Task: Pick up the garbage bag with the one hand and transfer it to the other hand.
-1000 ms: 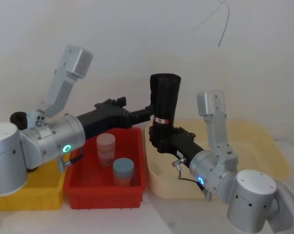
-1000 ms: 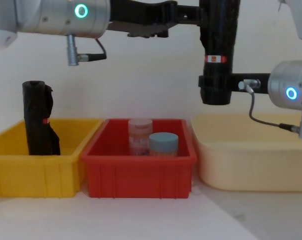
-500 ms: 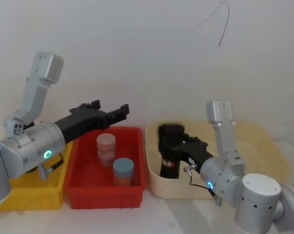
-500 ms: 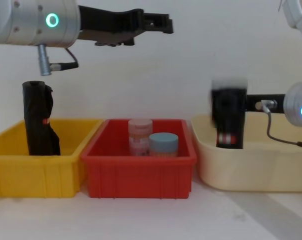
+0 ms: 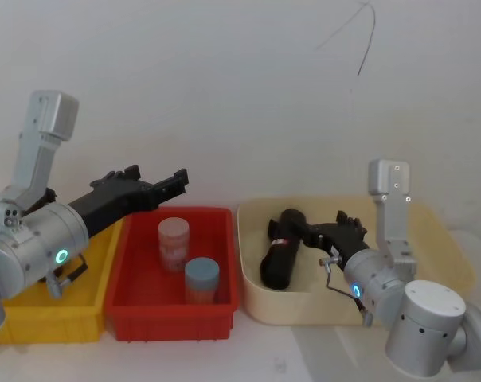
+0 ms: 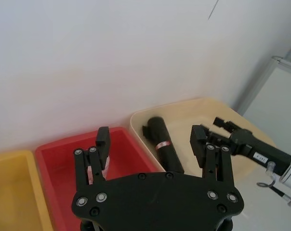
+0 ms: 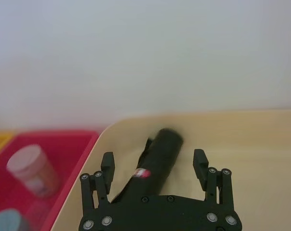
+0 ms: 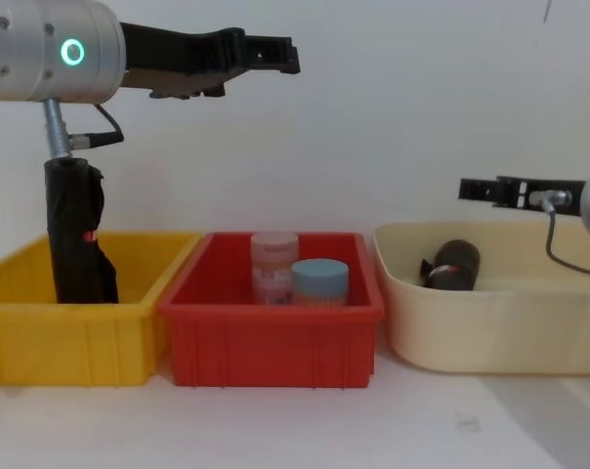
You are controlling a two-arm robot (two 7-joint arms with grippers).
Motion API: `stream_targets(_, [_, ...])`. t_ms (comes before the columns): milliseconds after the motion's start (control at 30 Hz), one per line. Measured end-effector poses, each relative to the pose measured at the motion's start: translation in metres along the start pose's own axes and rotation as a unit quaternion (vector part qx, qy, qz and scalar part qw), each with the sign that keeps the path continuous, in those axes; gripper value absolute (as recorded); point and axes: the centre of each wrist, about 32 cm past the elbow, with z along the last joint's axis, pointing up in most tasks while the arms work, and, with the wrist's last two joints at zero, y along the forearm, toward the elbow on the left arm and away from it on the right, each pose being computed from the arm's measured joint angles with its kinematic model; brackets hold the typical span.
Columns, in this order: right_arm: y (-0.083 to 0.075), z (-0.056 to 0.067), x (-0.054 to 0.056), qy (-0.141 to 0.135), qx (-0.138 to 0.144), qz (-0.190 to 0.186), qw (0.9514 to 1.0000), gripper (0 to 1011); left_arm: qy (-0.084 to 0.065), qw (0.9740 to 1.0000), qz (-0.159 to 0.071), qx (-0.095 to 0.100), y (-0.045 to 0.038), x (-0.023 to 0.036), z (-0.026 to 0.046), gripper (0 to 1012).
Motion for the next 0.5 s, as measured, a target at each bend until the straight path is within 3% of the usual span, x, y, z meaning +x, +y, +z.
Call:
stream_targets(233, [0.0026,0.0046,0.0018,0.009,0.037,-0.025,0.999,1001,0.002,1.0,0.007,-0.002,0.0018,0.0013,-0.0009,1000])
stream_targets(500, [-0.0002,0.0101,0.0023,-0.009,0.069,-0.02,0.9974,1001,0.003,0.9999,0.012,-0.003,0.0031,0.0023,-0.0016,1000])
